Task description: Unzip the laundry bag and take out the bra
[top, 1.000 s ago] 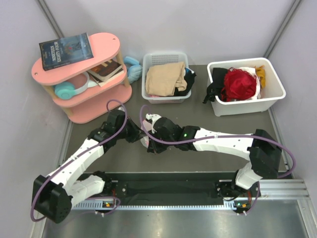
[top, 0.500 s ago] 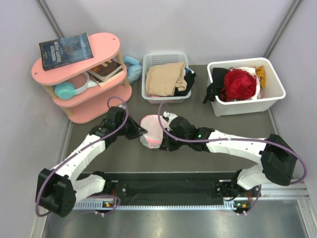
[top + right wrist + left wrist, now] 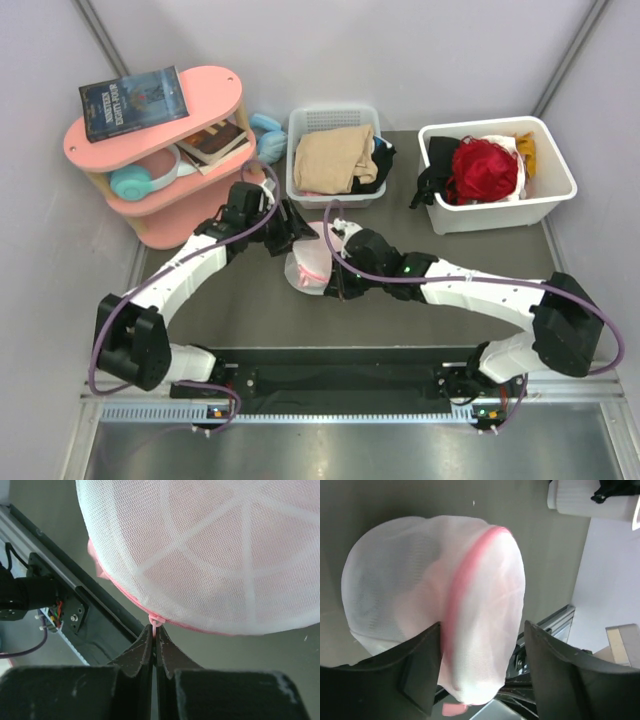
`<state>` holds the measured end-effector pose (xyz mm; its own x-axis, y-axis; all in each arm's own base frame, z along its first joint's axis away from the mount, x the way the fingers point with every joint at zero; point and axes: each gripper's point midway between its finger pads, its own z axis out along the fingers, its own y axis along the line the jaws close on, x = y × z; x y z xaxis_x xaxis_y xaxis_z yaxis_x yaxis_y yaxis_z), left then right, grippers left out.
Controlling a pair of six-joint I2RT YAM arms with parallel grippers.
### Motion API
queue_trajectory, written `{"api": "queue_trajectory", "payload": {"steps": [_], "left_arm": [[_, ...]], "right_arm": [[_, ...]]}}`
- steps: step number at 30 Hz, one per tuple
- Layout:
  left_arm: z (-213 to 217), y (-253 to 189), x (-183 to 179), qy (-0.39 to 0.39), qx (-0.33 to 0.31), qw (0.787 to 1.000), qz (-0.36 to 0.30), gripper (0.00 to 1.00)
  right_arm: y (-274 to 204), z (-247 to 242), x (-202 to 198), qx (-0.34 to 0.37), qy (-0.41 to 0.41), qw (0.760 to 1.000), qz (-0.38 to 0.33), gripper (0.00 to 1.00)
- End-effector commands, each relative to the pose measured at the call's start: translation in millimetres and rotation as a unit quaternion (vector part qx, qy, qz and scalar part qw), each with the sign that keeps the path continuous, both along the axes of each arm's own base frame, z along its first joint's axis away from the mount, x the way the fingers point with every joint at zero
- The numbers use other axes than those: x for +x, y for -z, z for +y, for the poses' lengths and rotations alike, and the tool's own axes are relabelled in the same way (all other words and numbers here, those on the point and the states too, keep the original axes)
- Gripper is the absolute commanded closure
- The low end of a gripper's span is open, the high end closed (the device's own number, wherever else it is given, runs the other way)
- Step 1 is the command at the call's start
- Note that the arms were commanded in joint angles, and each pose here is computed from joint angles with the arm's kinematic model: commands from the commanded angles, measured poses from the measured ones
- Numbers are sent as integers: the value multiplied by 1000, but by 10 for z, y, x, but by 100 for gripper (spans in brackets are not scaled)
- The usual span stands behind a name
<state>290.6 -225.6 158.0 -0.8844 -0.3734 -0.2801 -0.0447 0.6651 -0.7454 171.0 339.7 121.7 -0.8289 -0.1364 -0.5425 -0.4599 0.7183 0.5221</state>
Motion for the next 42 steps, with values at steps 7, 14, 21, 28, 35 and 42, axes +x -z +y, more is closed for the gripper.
{"api": "queue_trajectory", "payload": {"steps": [7,14,21,28,35,42], "left_arm": [[567,23,-439,-56,121,990,38,23],[696,95,-736,-110,87,989,44,22],[602,111,-627,-129,50,990,39,26],[605,102,-450,-142,54,988,16,46],[494,130,-351,-126,39,991,16,89],[477,117,-252,-112,49,993,2,100]], "right_arm": [[-417,596,163,60,-43,997,-24,100],[-462,910,94,66,-88,994,-23,100],[-409,1048,-62,59,-124,990,-20,100],[-419,995,-149,55,-127,990,-24,100],[-387,859,-180,48,-113,992,-21,100],[-244,550,-168,18,-79,997,-20,100]]}}
